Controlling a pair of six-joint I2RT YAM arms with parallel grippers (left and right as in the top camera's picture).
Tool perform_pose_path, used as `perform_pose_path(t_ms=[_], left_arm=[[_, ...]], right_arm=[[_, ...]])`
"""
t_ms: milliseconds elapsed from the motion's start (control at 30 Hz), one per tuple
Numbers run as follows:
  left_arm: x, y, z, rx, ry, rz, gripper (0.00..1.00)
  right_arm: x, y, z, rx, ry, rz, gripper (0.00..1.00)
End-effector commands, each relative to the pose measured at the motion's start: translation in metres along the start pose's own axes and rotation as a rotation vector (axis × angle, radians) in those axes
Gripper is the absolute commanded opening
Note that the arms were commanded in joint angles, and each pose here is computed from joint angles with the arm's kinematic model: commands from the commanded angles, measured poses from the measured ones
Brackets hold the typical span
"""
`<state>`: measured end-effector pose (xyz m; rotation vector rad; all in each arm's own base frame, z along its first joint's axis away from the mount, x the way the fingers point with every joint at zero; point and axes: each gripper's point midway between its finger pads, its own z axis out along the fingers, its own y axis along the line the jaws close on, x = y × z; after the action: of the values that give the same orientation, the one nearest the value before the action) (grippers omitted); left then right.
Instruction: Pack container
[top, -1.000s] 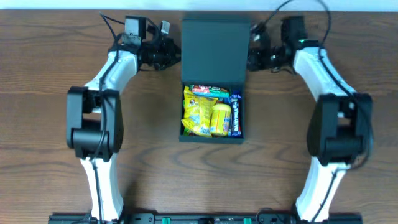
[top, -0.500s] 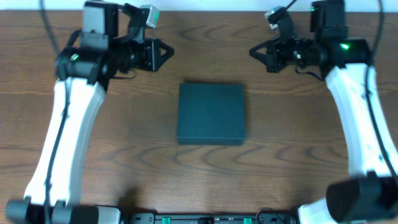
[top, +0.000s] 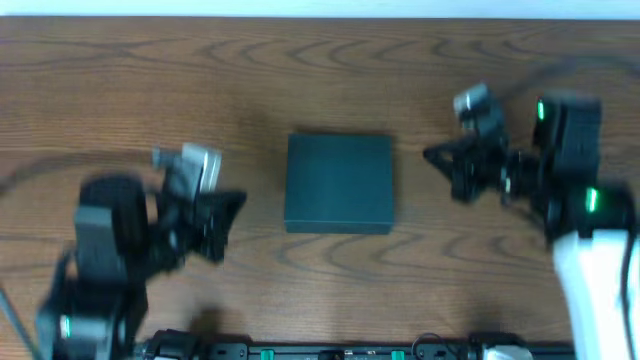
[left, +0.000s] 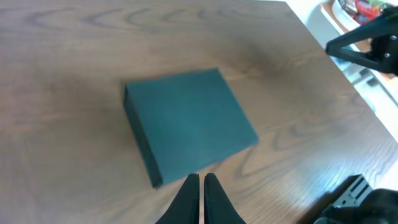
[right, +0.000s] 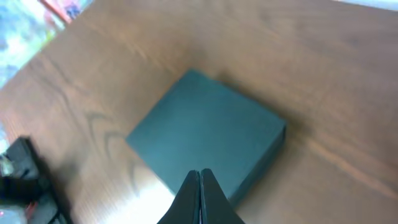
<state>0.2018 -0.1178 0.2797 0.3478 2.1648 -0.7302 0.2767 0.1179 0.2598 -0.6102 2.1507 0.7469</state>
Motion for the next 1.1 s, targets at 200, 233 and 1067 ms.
perform_pose_path(t_ms=[200, 233, 1067], left_arm=[[0.087, 0.026, 0.018, -0.031, -0.023, -0.188, 0.96], [0.091, 0.028, 0.02, -0.033, -0.011, -0.195, 0.95], [0.106, 0.094, -0.007, -0.457, -0.055, 0.096, 0.95]], right_arm=[[0.116, 0.039, -0.004, -0.033, -0.111, 0.167, 0.99], [0.12, 0.039, -0.003, -0.032, -0.111, 0.18, 0.99], [0.136, 0.039, 0.001, -0.037, -0.068, 0.224, 0.99]])
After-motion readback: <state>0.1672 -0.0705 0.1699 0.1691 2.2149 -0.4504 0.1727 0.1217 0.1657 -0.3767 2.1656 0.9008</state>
